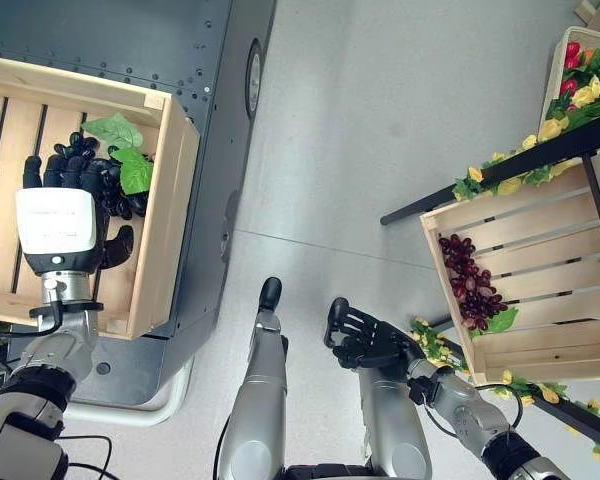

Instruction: Pick up the fruits from the basket on one side to the basket on the other side

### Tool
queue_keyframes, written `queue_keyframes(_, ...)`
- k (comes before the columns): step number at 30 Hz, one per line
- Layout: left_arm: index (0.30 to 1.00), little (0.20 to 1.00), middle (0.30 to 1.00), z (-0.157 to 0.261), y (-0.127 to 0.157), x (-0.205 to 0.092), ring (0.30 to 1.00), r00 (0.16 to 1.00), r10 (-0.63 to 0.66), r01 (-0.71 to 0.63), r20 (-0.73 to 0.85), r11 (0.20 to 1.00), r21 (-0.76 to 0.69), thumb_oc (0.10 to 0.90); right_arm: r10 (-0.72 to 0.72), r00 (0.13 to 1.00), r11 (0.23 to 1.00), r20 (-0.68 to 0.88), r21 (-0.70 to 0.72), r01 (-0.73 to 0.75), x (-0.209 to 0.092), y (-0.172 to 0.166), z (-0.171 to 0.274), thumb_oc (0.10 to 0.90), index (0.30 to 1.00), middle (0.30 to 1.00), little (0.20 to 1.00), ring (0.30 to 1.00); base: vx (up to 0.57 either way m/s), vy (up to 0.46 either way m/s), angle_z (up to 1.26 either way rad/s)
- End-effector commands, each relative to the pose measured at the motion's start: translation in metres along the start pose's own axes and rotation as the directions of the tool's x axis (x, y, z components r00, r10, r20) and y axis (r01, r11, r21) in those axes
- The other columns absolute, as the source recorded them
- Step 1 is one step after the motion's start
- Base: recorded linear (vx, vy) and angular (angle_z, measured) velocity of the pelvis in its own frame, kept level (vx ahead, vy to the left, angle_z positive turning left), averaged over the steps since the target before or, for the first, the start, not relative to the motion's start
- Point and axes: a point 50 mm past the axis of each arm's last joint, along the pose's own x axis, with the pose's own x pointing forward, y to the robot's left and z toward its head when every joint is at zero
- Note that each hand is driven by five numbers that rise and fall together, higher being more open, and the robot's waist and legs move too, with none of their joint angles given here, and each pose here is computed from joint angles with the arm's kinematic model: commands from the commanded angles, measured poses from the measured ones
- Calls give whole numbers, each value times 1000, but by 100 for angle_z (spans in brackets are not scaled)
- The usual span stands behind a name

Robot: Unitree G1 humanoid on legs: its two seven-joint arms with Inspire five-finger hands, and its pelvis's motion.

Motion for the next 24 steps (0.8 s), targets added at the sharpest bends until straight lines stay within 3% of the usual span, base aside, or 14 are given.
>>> queue_keyframes(1,900,900,900,-26,28,31,900,986,134,-129,-95,990,56,800,49,999,998,-15,34,-49,-16,0,-12,800,900,900,900,900,0,0,0)
queue_keyframes(15,900,900,900,-42,41,51,900,977,137,-126,-161,989,78,800,86,996,995,-26,60,-84,-11,11,-17,800,900,900,900,900,-2,0,-1)
queue_keyframes(24,900,900,900,-44,34,54,900,987,-72,81,-145,995,64,800,53,999,995,0,84,-53,-13,10,-12,800,900,900,900,900,3,20,2)
